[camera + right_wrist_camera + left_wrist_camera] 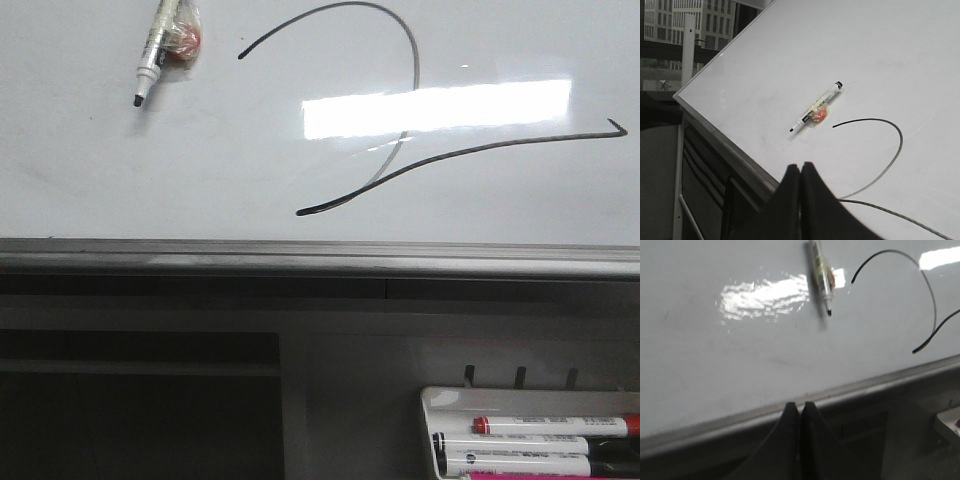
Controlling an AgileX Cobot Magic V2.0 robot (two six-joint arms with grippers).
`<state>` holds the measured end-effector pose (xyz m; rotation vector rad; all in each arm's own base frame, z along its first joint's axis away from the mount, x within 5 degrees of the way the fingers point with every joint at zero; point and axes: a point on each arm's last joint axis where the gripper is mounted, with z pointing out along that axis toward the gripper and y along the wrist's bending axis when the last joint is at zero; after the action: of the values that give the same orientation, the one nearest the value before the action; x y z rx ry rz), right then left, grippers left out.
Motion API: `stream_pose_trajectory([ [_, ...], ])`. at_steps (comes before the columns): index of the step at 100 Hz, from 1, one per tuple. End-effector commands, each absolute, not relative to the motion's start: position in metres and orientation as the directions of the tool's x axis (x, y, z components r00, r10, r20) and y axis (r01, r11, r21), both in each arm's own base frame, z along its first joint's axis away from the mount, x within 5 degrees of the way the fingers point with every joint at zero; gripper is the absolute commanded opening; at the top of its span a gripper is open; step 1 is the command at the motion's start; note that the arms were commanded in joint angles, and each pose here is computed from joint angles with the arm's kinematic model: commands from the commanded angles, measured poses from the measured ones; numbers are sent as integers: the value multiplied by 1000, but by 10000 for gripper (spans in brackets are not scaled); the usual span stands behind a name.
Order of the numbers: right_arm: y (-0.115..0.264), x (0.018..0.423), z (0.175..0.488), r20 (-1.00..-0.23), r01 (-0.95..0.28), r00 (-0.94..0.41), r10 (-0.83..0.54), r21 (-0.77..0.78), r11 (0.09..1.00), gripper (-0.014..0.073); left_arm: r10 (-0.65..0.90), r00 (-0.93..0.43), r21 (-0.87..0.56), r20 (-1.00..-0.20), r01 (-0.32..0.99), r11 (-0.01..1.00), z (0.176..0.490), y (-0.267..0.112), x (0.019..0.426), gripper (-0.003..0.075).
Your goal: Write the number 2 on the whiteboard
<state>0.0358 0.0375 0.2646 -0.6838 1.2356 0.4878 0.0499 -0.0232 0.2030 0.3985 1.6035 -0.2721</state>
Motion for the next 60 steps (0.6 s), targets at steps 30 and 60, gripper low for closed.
stream_pose_trajectory([
  [30, 34, 37, 278, -949, -637, 313, 19, -196, 746, -71, 39, -164, -33, -986, 414, 910, 186, -24, 48, -20],
  [60, 33, 37, 278, -949, -636, 314, 19, -195, 746, -71, 38, -164, -34, -986, 414, 910, 186, -24, 48, -20],
])
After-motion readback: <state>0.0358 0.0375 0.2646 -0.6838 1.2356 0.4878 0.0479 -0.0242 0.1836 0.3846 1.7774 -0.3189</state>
